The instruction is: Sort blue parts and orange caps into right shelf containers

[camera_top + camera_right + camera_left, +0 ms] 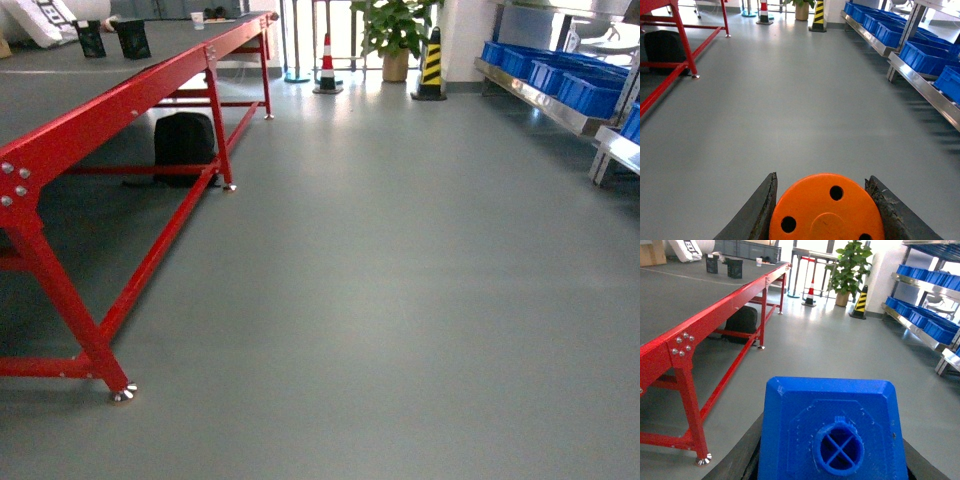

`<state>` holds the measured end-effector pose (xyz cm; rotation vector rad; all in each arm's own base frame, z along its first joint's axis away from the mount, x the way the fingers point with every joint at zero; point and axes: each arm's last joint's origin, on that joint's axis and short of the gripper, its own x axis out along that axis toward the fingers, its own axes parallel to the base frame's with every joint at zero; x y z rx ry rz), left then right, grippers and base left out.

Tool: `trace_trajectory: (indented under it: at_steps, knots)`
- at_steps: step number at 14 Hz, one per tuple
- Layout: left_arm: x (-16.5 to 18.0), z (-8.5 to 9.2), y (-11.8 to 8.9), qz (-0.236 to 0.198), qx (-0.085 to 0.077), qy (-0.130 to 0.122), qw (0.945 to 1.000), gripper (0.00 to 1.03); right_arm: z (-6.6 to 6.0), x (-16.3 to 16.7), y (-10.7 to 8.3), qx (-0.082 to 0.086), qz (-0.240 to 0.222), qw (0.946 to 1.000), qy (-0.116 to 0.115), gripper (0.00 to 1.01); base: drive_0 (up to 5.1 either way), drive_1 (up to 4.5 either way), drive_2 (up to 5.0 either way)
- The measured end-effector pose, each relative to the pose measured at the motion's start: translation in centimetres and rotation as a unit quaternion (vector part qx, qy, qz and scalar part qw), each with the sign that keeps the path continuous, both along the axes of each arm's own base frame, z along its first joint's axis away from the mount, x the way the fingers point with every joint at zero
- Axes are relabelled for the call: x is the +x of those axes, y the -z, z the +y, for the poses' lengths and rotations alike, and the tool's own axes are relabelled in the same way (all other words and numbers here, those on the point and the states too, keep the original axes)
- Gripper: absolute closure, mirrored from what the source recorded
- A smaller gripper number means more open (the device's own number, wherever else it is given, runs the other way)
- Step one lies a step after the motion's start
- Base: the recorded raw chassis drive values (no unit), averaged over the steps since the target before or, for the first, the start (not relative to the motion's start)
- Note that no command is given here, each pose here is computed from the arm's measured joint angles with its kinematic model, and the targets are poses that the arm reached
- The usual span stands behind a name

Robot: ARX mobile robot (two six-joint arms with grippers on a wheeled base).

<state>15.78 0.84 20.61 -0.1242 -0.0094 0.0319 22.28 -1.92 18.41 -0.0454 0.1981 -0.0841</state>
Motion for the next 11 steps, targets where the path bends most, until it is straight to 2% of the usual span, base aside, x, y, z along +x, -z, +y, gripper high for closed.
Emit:
trace_trajectory:
  at_steps: [3,11]
  knots:
    - [0.02,-0.02,0.06,0.002,0.000,0.001,1.0000,0.58,0.00,0.00,0.03,0.000,0.001,1.0000,0.001,0.57,5.0,-2.36,-2.4]
    - [0.03,-0.02,0.08,0.003,0.000,0.001,1.0000,0.58,0.01,0.01,-0.01,0.000,-0.001,1.0000,0.000,0.57,0.3,4.59,-4.0]
